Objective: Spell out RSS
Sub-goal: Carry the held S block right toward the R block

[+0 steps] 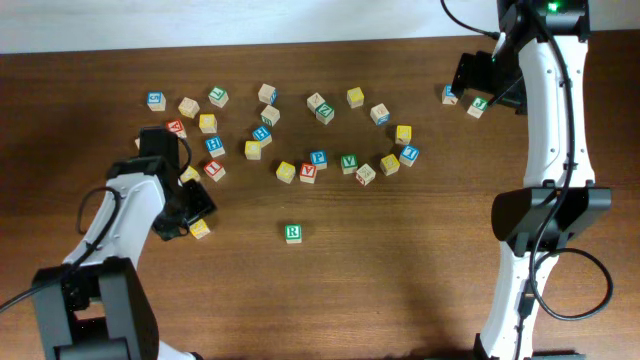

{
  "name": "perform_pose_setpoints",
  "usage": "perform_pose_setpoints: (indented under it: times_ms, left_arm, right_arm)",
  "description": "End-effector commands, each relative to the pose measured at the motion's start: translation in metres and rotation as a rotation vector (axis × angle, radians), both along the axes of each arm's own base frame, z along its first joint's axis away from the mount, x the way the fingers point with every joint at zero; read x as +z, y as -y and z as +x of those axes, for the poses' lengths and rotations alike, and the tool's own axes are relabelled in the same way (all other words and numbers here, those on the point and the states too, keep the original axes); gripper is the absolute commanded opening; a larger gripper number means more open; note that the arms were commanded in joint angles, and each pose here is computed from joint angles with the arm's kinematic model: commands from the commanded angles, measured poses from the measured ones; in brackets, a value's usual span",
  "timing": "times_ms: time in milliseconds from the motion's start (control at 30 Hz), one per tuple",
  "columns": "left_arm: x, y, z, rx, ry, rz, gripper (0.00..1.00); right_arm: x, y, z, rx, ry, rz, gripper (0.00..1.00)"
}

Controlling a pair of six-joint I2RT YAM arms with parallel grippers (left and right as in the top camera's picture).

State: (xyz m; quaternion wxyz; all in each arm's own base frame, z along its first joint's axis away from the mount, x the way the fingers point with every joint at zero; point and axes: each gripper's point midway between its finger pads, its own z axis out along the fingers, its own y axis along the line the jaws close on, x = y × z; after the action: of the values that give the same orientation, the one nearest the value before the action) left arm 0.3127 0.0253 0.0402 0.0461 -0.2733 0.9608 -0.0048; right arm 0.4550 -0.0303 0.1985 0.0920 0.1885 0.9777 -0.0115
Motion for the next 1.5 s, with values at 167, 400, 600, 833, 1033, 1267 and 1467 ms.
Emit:
perform_pose_setpoints:
  times_ms: [167, 400, 600, 833, 1033, 1267, 1467]
  left_arm:
    - [-0.018, -0.001, -0.002, -0.047, 0.04, 0.015, 0.55]
    - [-0.034, 0.0, -0.004, -0.047, 0.0, 0.01, 0.37]
    - [-0.033, 0.003, -0.002, -0.049, 0.009, -0.008, 0.24]
    - [0.013, 0.016, 0.03, -0.127, 0.075, -0.082, 0.21]
    - [0.077, 0.114, 0.065, -0.368, 0.234, -0.303, 0.17]
    - [0.057, 0.242, 0.03, -0.997, 0.258, -0.077, 0.18]
    - [0.008, 0.29, -0.007, -1.444, 0.165, 0.059, 0.24]
  right_arm:
    - [0.005, 0.003, -0.002, 0.001, 0.009, -0.01, 0.98]
    - [0.005, 0.003, -0.002, 0.001, 0.009, -0.01, 0.98]
    - [0.005, 0.003, -0.002, 0.0, 0.009, -0.01, 0.98]
    - [0.005, 0.003, -0.002, 0.001, 0.009, -0.01, 0.98]
    - [0.005, 0.003, -0.002, 0.001, 0.009, -0.01, 0.98]
    - [0.005, 0.003, -0.002, 0.001, 0.009, -0.01, 0.98]
    - [0.005, 0.003, -0.002, 0.001, 0.009, -0.01, 0.98]
